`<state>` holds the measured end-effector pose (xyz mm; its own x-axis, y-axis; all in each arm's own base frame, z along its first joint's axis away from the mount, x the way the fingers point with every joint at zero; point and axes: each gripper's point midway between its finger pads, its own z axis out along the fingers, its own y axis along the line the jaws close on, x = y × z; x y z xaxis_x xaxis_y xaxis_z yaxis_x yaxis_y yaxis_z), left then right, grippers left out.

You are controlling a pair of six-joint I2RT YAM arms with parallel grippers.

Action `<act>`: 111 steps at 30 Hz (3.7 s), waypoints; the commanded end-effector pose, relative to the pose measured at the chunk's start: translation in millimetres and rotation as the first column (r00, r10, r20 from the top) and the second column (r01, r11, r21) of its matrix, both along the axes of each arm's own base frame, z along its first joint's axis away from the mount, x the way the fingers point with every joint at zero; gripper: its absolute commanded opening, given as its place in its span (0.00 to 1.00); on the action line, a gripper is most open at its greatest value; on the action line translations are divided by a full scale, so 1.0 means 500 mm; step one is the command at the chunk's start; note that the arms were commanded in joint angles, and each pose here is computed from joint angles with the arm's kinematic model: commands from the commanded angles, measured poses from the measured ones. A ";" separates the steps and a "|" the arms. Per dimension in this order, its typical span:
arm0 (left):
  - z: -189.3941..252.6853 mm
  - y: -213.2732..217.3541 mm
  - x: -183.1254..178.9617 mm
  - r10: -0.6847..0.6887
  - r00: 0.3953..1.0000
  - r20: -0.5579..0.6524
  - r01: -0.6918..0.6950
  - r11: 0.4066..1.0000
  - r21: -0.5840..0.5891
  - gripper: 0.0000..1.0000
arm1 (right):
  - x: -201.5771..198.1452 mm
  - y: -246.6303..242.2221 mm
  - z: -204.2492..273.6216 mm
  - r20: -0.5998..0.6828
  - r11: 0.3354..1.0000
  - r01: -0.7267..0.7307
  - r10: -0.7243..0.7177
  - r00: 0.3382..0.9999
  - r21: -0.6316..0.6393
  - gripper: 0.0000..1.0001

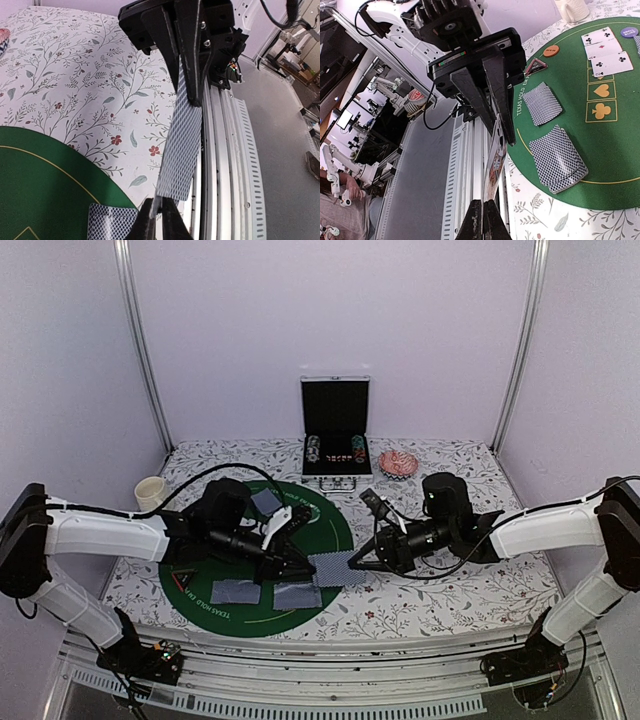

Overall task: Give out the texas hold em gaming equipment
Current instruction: Pick up the poker card from the face-down deck piles, then place the poker card in the community card area.

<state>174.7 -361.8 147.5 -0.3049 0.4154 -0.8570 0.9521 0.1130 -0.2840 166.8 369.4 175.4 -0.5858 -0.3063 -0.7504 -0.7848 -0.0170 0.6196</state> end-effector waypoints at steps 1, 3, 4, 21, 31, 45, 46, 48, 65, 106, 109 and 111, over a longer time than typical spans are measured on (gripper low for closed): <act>0.019 -0.002 -0.011 -0.044 0.999 0.022 0.045 0.998 -0.048 0.06 | -0.019 0.010 0.065 0.074 0.993 -0.071 0.064 0.995 0.097 0.02; 0.026 -0.001 -0.017 -0.060 0.998 0.033 0.062 0.996 -0.064 0.06 | -0.024 0.012 0.067 0.076 0.991 -0.083 0.075 0.994 0.101 0.02; 0.029 -0.001 -0.019 -0.065 0.997 0.038 0.068 0.995 -0.070 0.07 | -0.027 0.012 0.069 0.078 0.990 -0.092 0.084 0.993 0.105 0.02; 0.083 0.002 -0.046 -0.098 0.991 0.093 0.112 0.981 -0.159 0.16 | -0.036 0.012 0.082 0.083 0.986 -0.110 0.100 0.992 0.128 0.02; 0.076 -0.038 -0.065 -0.148 0.988 0.050 0.155 0.970 -0.185 0.17 | -0.021 0.023 0.071 0.073 0.990 -0.085 0.077 0.994 0.114 0.02; -0.016 -0.055 -0.007 -0.018 0.999 -0.028 0.017 1.000 -0.022 0.00 | 0.068 -0.014 -0.107 -0.084 0.986 0.141 -0.149 0.985 -0.094 0.10; -0.032 -0.055 0.001 0.000 0.999 -0.036 0.000 1.000 0.005 0.00 | 0.072 -0.017 -0.121 -0.094 0.983 0.149 -0.160 0.983 -0.110 0.10; -0.059 -0.052 0.017 0.033 0.998 -0.054 -0.030 0.998 0.052 0.00 | 0.078 -0.023 -0.149 -0.113 0.977 0.162 -0.178 0.978 -0.140 0.10; -0.011 0.131 0.202 0.474 0.877 0.083 -0.481 0.865 0.140 0.00 | 0.153 -0.058 -0.180 -0.054 0.919 0.214 -0.245 0.968 -0.331 0.02; 0.151 0.404 0.282 0.802 0.533 0.269 -0.839 0.543 0.043 0.00 | 0.322 0.317 -0.350 0.493 0.766 0.089 0.316 0.810 -0.637 0.02; 0.150 0.404 0.283 0.801 0.532 0.275 -0.839 0.542 0.045 0.00 | 0.323 0.322 -0.363 0.540 0.751 0.105 0.363 0.759 -0.652 0.02; 0.148 0.404 0.283 0.801 0.532 0.275 -0.839 0.542 0.046 0.00 | 0.335 0.326 -0.367 0.578 0.744 0.140 0.371 0.727 -0.653 0.02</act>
<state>314.1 -164.1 227.0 -0.4112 0.1855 -0.8925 0.4485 0.8935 -0.0210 327.6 536.1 21.9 -0.0689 -0.8055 -0.5885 -0.9963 0.0857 -0.0006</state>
